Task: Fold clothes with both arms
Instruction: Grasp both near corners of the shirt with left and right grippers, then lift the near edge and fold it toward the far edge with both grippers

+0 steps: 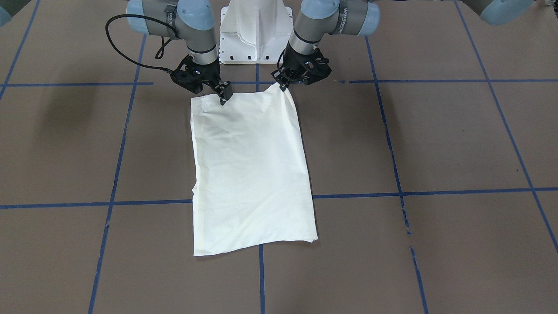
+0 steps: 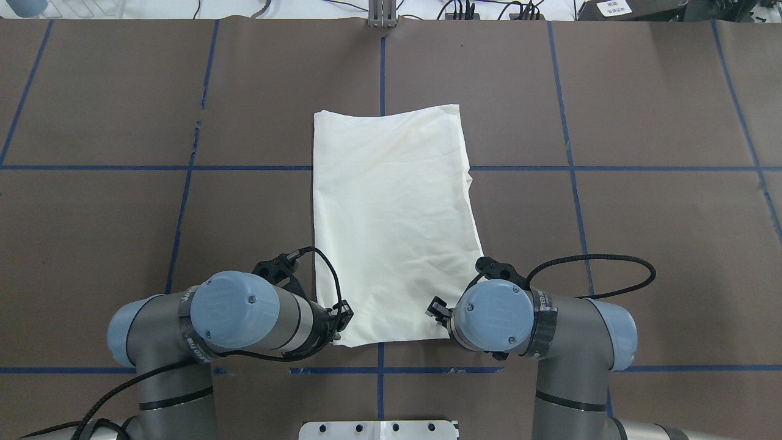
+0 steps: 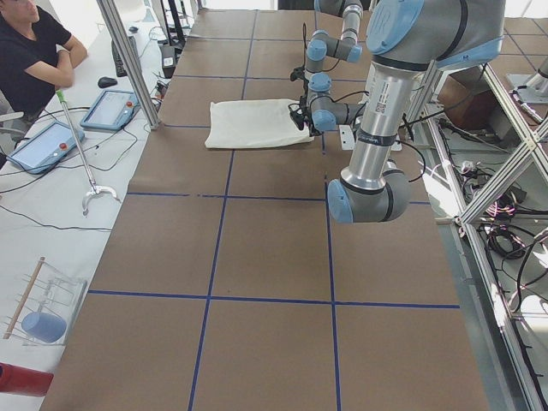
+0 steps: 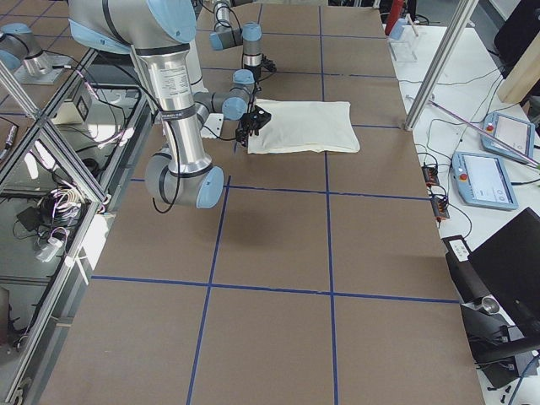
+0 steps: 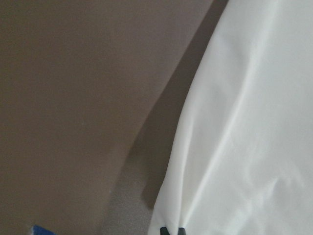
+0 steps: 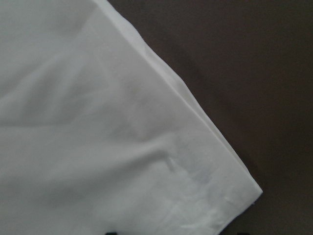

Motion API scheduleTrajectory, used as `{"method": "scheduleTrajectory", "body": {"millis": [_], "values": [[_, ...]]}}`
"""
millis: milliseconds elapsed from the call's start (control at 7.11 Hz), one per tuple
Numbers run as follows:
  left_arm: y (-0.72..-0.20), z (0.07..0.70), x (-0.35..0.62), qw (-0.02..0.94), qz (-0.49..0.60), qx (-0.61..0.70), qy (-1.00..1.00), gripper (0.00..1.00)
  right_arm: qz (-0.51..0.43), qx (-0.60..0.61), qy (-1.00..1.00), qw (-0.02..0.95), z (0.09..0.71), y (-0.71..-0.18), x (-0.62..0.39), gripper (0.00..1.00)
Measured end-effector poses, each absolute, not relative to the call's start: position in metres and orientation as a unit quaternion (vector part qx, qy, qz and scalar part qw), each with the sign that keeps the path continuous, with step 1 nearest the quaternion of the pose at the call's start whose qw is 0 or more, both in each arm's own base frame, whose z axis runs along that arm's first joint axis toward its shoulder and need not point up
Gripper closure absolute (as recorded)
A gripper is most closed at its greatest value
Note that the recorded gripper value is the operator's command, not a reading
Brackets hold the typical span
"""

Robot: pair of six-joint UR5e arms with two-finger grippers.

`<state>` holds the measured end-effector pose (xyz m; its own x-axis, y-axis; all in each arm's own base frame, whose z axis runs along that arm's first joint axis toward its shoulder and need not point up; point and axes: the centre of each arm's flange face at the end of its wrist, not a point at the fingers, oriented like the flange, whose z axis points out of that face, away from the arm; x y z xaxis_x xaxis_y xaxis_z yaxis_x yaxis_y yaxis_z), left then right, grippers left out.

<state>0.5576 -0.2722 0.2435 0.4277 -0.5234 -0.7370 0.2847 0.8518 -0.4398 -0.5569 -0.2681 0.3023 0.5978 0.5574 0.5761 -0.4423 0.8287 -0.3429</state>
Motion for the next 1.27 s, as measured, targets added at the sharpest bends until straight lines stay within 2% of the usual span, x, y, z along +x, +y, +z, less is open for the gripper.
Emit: {"method": "scheduleTrajectory", "body": {"millis": [141, 1267], "values": [[-0.272, 0.244, 0.557, 0.836, -0.242, -0.125, 0.477, 1.0, 0.28, -0.082, -0.35, 0.89, 0.302, -0.267, -0.557, 1.0], [-0.26, 0.237, 0.549, 0.833, -0.234, -0.128, 0.484, 1.0, 0.27, -0.087, -0.38, 0.88, 0.274, -0.265, -0.542, 1.0]]}}
